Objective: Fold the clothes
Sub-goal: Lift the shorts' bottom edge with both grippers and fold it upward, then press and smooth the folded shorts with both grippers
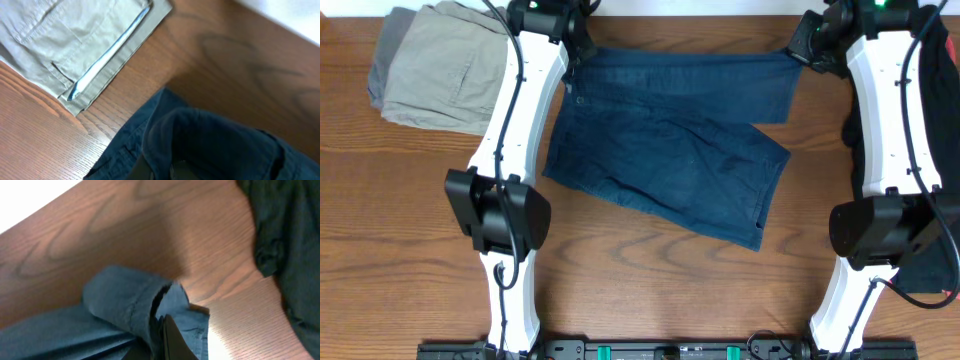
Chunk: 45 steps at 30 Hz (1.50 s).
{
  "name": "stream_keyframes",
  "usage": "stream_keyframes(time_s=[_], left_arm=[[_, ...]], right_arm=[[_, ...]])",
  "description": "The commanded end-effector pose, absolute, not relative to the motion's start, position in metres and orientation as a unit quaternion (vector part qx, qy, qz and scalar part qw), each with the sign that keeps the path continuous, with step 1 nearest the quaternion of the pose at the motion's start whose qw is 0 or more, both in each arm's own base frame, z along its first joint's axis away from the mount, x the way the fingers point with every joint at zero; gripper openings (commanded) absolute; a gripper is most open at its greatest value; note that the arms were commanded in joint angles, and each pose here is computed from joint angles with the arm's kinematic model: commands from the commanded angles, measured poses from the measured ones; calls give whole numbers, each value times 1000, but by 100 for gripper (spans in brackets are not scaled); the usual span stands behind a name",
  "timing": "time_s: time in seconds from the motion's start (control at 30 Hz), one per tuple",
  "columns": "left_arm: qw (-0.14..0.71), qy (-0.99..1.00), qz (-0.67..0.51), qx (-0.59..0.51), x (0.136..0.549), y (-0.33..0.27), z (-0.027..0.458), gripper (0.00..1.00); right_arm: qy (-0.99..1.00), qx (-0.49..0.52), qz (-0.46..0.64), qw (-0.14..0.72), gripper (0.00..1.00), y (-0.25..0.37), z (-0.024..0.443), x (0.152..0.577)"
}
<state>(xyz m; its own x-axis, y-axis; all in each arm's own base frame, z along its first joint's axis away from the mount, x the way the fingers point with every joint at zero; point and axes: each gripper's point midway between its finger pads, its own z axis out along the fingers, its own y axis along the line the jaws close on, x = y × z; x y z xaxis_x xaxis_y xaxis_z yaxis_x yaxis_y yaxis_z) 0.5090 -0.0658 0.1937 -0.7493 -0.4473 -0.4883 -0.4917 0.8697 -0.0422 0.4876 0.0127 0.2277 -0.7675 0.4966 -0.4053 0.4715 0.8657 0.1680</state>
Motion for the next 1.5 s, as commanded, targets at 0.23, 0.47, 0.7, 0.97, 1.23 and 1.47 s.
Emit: stream_keyframes(time_s=[0.23,0.47,0.7,0.97,1.23,1.47], left_arm=[[237,925,121,-272,476,-13,221,6],[143,947,135,-255,441,-17,189,6],[53,955,168,-240,409,-9,139,12],[-30,947,200,-250,372,19,94,12],[-63,943,211,-250,355,26,81,12],[-69,942,214,-248,352,26,78,17]], right_arm=[[940,276,-15,199,1,-9,258,435],[965,247,-37,82,1,14,217,392],[978,200,-61,8,1,51,152,368],[975,196,-92,-50,1,65,114,335],[969,196,-116,-93,1,62,103,311],[970,168,-129,-120,3,75,96,291]])
